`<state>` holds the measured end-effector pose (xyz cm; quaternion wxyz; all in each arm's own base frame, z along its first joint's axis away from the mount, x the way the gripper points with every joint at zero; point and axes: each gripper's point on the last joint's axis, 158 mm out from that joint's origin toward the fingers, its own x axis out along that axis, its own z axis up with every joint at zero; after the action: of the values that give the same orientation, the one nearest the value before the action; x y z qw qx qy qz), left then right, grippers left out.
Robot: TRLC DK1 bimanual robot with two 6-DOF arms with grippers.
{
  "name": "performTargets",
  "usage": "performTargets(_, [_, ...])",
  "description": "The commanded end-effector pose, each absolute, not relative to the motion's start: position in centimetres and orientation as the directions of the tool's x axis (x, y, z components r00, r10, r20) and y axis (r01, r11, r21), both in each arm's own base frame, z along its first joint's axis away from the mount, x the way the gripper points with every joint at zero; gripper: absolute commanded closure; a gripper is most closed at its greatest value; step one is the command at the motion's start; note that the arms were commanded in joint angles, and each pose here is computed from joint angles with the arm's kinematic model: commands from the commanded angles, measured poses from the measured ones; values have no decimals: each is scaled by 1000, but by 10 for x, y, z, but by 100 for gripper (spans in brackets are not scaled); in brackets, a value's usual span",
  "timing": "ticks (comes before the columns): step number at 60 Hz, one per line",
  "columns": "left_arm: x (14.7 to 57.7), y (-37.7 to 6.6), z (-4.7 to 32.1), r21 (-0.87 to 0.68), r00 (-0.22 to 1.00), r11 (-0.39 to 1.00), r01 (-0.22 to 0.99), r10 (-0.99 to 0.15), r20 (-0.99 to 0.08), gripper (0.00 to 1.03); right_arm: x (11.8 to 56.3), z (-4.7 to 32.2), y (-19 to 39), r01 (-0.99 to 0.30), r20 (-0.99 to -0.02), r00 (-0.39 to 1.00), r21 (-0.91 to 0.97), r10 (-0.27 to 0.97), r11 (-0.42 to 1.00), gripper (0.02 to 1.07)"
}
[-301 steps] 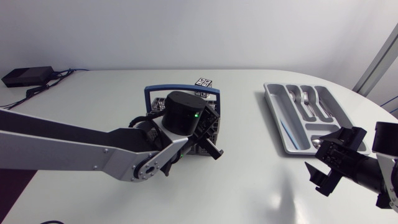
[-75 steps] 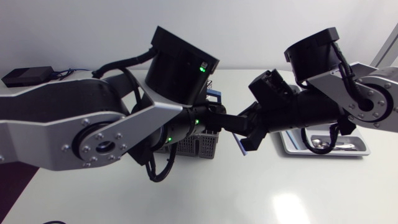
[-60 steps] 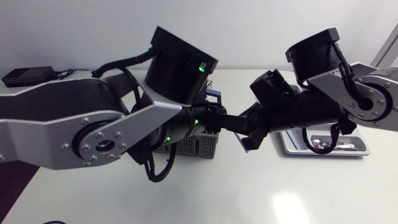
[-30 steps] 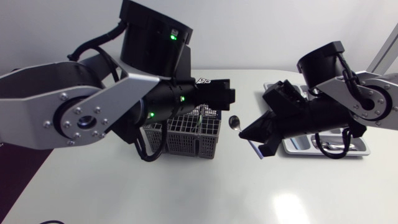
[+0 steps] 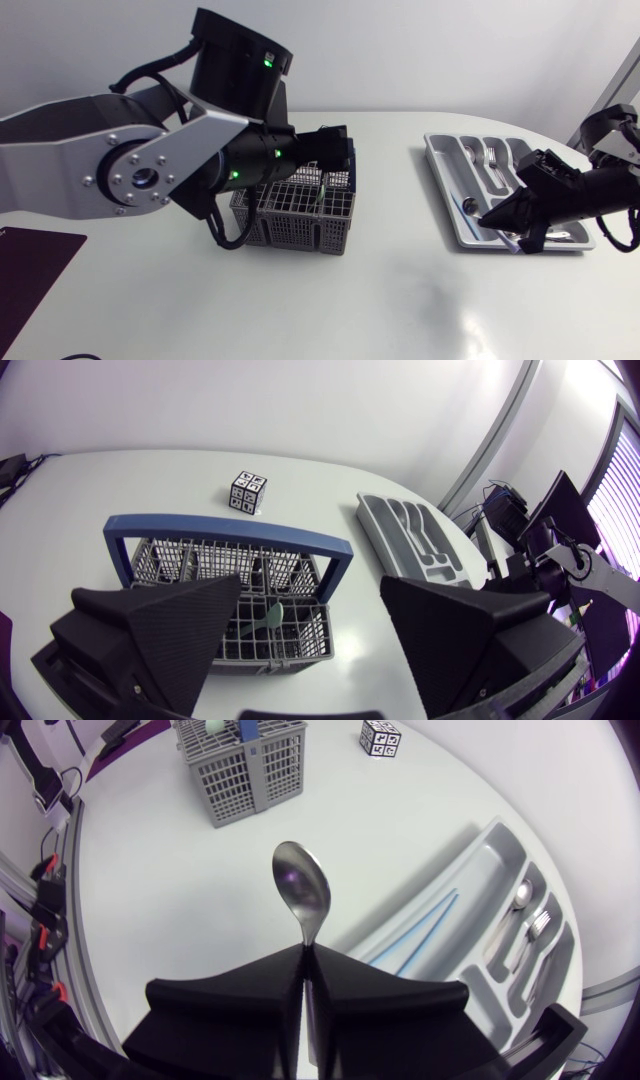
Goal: Transfer all utensils from the basket to the drawer tray.
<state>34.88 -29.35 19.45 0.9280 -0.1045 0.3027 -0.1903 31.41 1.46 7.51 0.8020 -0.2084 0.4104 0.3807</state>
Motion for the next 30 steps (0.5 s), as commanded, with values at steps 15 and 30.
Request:
performTargets(15, [354,-300,170,-387,705,899,207,-411,-578,8,338,50,-75,-829,-871,391,-192,297,526,102])
performTargets(30, [355,-301,159,-441,684,886,141,-409,-604,11,362,18,-140,-821,-895,431,-335,116,463,101])
